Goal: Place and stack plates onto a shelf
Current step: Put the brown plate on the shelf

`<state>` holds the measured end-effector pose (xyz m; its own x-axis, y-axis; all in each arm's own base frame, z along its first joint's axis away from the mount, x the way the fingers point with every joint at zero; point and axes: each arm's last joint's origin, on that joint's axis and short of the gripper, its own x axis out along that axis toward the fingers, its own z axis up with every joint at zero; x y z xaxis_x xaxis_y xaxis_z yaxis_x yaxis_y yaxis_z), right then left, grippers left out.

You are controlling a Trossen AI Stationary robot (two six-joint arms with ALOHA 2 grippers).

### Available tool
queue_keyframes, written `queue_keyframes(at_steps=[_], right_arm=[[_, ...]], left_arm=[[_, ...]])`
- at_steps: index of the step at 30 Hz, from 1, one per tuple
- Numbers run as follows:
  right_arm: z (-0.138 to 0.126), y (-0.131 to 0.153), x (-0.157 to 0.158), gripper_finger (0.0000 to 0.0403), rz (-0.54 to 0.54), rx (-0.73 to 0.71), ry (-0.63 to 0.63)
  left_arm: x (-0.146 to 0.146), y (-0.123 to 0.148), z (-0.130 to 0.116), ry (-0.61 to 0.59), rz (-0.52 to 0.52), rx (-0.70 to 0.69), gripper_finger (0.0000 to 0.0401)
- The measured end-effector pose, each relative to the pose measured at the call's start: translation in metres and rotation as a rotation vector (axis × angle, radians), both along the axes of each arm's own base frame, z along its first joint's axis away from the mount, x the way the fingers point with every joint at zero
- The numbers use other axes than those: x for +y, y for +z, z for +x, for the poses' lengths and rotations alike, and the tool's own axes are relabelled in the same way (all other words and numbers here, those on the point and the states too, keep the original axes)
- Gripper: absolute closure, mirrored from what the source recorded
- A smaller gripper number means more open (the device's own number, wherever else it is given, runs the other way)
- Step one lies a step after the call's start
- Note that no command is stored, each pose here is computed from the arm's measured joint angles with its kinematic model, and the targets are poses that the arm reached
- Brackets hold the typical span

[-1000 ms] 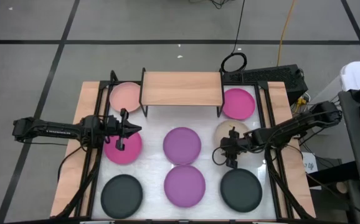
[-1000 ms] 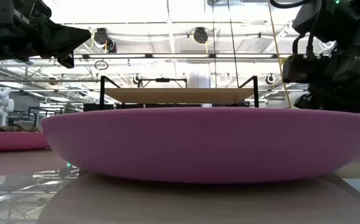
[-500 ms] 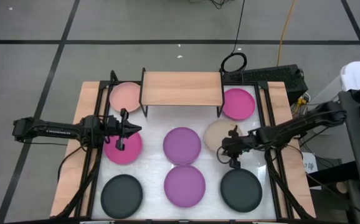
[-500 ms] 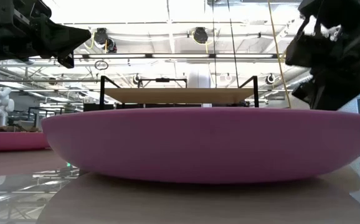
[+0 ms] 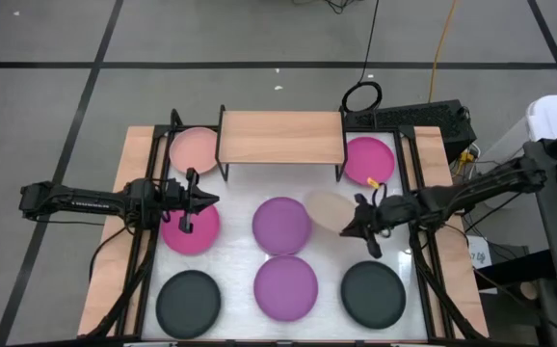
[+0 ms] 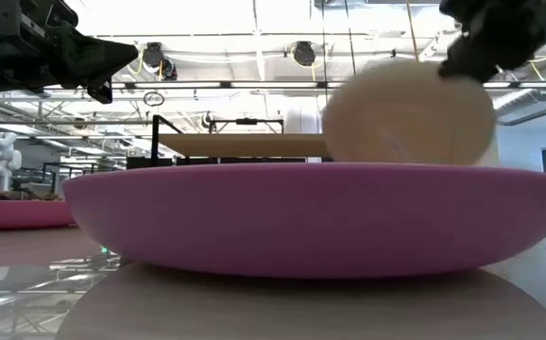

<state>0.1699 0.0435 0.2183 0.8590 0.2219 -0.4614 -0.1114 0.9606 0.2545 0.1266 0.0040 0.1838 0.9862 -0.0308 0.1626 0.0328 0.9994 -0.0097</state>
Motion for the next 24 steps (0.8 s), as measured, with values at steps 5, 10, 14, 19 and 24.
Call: queue_keyframes(at_steps=[5,10,14,19,24], right_arm=[[0.004,0.021,-0.001,0.0403,-0.055,-0.129,-0.040],[0.017,0.056,-0.004,0.0403,-0.178,-0.219,-0.104],[0.029,0.085,-0.011,0.0403,-0.297,-0.276,-0.170],[0.046,0.097,-0.030,0.0403,-0.500,-0.276,-0.323],[0.063,0.092,-0.056,0.0403,-0.641,-0.271,-0.399]], left_arm=[[0.000,0.000,0.000,0.000,0.000,0.000,0.0375],[0.000,0.000,0.000,0.000,0.000,0.000,0.0375],[0.000,0.000,0.000,0.000,0.000,0.000,0.0375],[0.000,0.000,0.000,0.000,0.000,0.001,0.0375],[0.000,0.000,0.000,0.000,0.000,0.000,0.0375]])
